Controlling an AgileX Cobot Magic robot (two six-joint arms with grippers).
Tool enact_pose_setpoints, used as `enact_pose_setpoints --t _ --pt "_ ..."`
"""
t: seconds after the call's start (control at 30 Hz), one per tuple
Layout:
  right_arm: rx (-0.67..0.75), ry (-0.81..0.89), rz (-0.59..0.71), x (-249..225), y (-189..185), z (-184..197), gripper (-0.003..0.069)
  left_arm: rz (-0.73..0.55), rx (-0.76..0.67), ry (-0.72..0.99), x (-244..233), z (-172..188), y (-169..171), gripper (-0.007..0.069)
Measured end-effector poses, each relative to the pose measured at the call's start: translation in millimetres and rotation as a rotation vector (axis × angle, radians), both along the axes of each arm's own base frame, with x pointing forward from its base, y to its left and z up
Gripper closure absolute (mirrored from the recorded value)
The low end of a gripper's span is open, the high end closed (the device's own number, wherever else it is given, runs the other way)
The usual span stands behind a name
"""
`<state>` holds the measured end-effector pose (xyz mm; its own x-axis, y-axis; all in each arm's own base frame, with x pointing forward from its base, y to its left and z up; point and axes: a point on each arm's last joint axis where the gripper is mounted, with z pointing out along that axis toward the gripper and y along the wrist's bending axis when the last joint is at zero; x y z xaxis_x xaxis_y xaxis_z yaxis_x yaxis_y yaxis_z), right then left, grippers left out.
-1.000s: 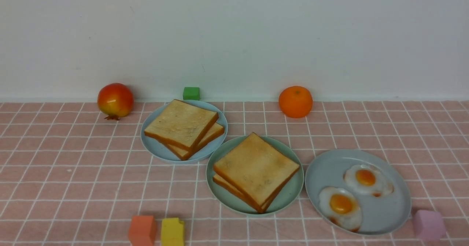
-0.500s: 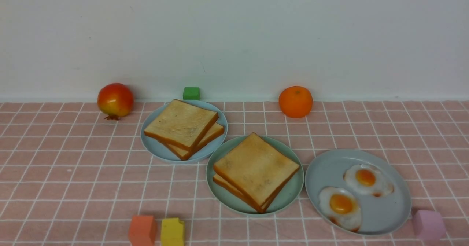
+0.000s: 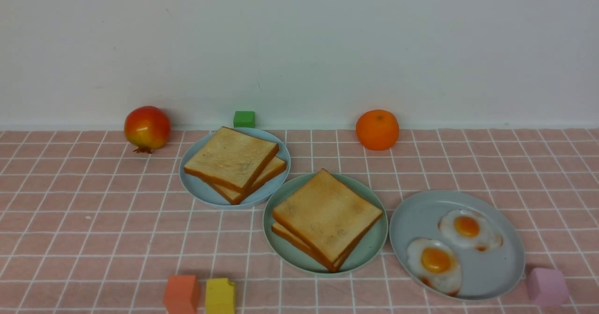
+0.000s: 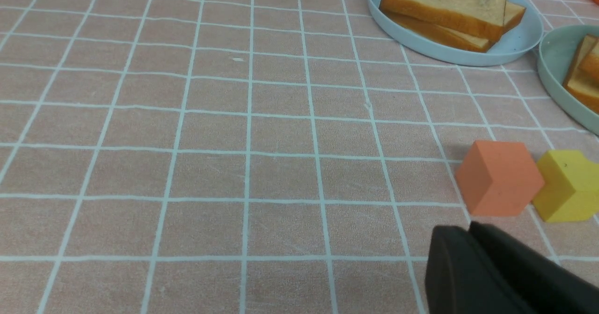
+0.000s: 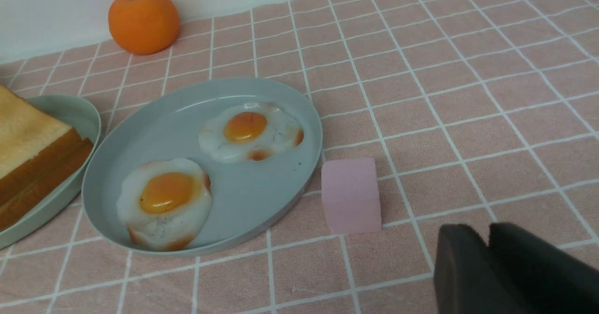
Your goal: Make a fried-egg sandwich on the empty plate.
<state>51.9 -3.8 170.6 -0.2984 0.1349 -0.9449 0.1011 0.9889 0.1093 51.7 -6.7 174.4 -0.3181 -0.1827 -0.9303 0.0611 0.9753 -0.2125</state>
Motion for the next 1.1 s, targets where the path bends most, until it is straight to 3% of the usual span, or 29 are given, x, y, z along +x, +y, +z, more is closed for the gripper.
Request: enact_pose_setpoints --t 1.1 --pt "-0.003 0.003 0.000 -0.1 -0.1 0.1 0.0498 0.000 0.000 0.000 0.0 0.0 0.0 0.0531"
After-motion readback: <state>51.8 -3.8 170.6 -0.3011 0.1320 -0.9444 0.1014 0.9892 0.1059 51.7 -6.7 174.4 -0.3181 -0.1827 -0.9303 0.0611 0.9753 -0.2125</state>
